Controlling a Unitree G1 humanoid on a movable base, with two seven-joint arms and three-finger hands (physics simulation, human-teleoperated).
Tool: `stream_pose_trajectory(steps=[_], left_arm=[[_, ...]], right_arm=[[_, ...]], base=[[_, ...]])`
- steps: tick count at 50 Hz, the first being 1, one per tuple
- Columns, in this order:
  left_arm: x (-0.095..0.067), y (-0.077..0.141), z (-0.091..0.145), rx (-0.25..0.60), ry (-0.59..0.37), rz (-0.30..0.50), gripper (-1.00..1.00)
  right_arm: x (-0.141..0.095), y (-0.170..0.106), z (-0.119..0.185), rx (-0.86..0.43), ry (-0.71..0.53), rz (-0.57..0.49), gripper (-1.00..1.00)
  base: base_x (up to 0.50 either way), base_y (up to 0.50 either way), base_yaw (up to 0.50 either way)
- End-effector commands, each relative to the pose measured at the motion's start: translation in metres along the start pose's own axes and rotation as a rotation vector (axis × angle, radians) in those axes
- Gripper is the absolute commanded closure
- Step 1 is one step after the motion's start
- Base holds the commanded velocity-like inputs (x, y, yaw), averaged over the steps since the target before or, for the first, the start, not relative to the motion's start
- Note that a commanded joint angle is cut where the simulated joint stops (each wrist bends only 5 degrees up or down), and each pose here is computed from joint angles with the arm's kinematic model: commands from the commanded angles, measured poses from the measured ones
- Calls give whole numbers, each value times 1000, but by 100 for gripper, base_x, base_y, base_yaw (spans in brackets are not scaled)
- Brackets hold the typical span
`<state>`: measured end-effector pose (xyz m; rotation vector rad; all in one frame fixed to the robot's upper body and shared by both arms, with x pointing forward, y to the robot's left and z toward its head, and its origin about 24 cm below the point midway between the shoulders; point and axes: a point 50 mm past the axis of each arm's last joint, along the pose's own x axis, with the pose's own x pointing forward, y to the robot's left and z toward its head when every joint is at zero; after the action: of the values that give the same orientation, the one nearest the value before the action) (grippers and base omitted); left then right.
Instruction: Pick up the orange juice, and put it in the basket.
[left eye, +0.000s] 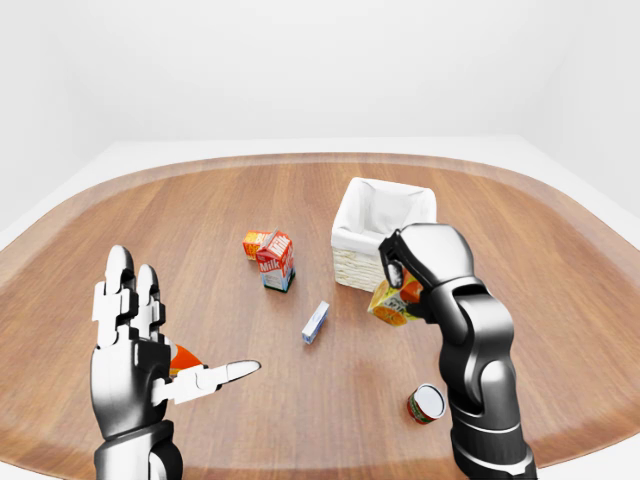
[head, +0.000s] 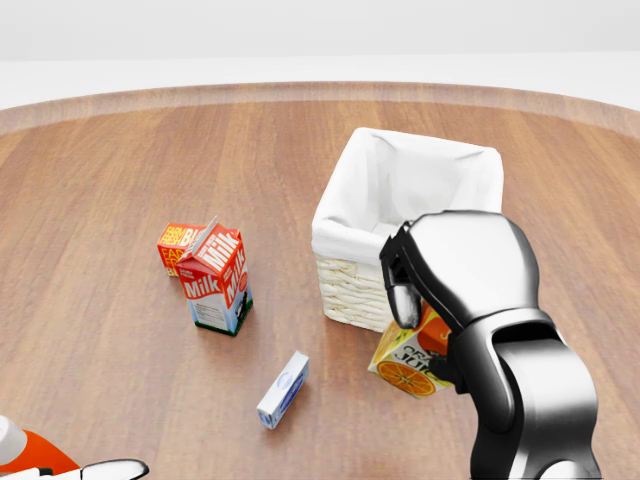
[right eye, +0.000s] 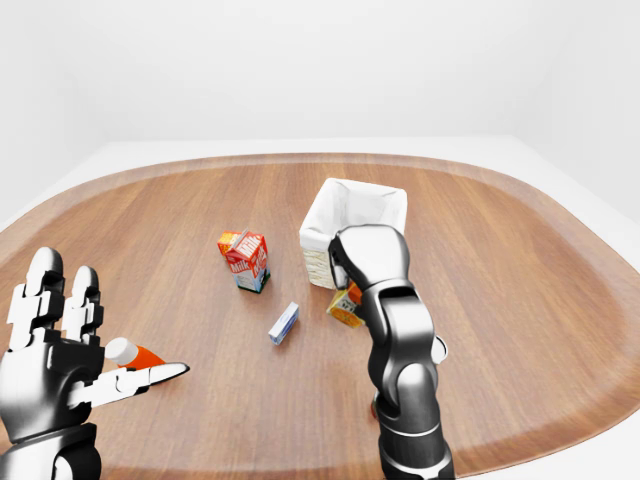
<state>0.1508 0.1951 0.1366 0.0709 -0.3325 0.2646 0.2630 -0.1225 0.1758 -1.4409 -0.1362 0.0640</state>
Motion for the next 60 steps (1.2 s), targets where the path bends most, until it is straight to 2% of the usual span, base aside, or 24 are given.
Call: stream_pose_trajectory(steps=[1, 8, 16, 28, 37, 45, 60], left_arm=[[0, 0, 0, -1, 0, 1, -100], [0, 0, 0, 0, -1, 0, -100], [1, -1, 0, 0, 0, -2, -100], [0, 0, 0, -2, -2, -1, -100], [1, 1, 0, -2, -1, 0, -100], [1, 2, 0, -4, -1, 2, -100], [1, 2, 0, -6, 0, 2, -100]], right_arm=[[2, -31, 5, -8, -24, -117, 100], [8, -45, 5, -6, -42, -169, 100], [31, -59, 4, 17, -87, -230, 100], [46, -75, 10, 27, -135, -275, 100], [75, -85, 5, 90, -151, -309, 100], [101, -89, -4, 160, -139, -317, 100], [149, -97, -20, 232, -24, -281, 100]], base=[[0, 0, 0], [0, 0, 0], [0, 0, 0], [0, 0, 0], [0, 0, 0], [0, 0, 0], [0, 0, 0]])
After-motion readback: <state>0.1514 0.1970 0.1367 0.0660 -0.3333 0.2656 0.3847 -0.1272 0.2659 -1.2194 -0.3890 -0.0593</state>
